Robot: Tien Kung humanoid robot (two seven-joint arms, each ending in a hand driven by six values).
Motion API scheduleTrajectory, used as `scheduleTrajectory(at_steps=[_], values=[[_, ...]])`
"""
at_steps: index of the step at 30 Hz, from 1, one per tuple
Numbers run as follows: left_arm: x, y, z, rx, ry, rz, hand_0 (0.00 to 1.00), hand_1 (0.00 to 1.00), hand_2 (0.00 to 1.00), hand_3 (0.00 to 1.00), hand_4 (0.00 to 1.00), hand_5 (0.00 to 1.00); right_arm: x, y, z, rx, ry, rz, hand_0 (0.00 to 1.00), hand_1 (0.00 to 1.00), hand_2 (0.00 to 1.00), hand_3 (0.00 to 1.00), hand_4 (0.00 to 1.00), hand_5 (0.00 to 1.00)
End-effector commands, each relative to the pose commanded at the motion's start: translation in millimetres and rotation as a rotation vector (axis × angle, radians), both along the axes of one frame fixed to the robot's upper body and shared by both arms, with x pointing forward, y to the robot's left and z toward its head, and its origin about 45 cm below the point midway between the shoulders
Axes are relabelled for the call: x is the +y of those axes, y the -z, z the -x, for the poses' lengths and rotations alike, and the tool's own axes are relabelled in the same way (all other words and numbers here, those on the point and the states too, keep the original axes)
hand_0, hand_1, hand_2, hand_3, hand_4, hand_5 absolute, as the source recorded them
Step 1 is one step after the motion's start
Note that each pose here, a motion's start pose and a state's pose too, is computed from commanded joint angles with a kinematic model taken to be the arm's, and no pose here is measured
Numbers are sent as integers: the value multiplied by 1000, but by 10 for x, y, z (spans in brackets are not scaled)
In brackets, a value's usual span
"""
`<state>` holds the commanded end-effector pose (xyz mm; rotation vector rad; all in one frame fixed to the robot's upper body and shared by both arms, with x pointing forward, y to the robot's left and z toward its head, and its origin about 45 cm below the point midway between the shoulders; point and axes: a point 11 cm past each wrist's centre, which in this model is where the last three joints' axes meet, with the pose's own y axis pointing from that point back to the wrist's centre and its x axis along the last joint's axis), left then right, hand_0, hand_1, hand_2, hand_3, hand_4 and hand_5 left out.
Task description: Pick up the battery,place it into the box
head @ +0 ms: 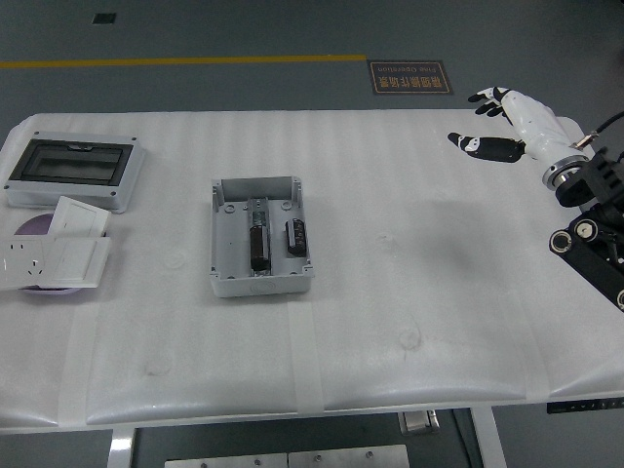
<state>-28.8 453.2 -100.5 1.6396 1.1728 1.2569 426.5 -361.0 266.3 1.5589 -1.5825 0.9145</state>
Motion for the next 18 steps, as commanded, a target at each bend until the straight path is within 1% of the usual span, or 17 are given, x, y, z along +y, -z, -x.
scheduleTrajectory(at_steps=[4,9,14,18], values=[[-14,5,18,3,-2,3,652,664,619,596,473,428,-294,-19,89,-36,87,-107,741,723,708,774,884,476],[5,-2,25,3,-4,0,653,664,619,595,473,426,-593,-59,191,-81,176,-198,739,723,709,771,887,473],[24,-10,38,7,-2,-3,653,664,619,595,473,426,-742,-105,262,-124,225,-263,731,723,709,773,890,475],[26,-12,52,12,0,-2,653,664,619,595,473,426,-750,-115,305,-144,232,-298,726,721,713,778,891,473]])
